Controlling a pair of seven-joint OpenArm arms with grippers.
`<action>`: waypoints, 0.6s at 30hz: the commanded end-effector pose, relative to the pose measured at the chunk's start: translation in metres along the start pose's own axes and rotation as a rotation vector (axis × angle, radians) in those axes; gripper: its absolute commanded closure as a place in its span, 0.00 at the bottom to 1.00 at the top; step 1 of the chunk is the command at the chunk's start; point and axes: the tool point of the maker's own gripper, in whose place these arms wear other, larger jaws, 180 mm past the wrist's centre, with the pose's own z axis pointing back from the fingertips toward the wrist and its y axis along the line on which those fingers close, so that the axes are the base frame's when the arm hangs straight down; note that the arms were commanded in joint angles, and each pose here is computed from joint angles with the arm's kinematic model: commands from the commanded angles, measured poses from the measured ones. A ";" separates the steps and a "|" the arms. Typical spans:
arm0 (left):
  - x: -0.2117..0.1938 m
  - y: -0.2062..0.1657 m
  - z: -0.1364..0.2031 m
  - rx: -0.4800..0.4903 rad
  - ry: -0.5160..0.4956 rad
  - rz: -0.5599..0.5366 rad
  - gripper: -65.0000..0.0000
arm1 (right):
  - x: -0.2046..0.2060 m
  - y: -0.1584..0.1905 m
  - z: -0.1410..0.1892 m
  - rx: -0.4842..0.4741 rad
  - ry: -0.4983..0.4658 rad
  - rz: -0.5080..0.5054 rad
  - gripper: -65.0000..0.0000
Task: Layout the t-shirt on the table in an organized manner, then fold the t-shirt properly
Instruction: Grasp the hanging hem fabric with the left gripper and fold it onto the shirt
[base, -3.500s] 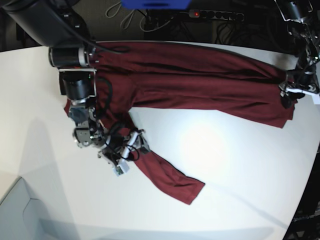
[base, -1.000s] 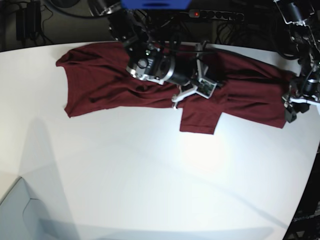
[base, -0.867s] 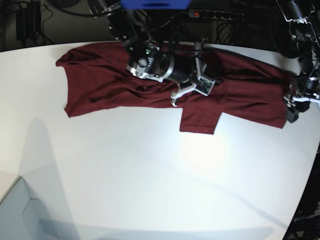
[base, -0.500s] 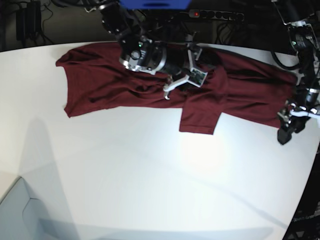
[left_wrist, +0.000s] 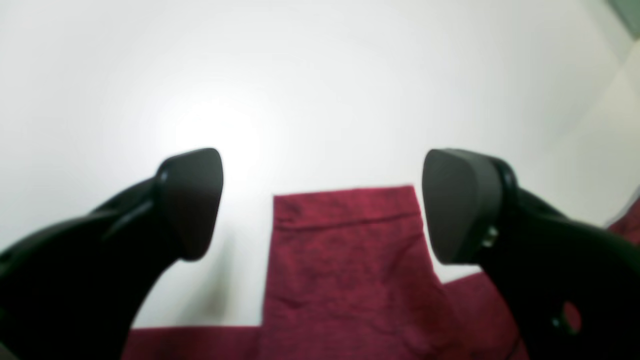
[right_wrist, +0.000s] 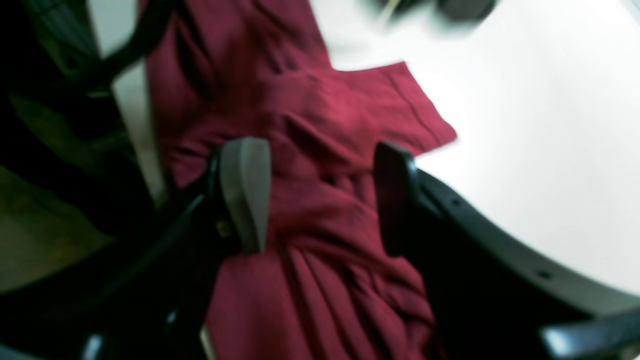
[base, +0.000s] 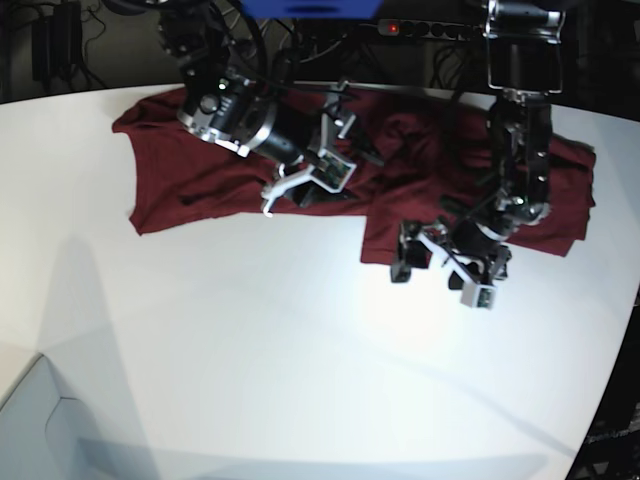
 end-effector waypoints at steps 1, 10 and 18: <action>0.021 -0.003 -0.001 -0.012 -0.062 -0.021 0.06 | 0.018 -0.002 0.002 -0.005 -0.067 0.001 0.49; -0.024 0.003 -0.015 0.013 0.053 0.018 0.06 | 0.016 -0.012 0.006 -0.034 -0.062 -0.002 0.49; -0.047 0.009 -0.018 0.024 0.115 0.046 0.19 | 0.018 -0.014 0.005 -0.036 -0.065 0.001 0.49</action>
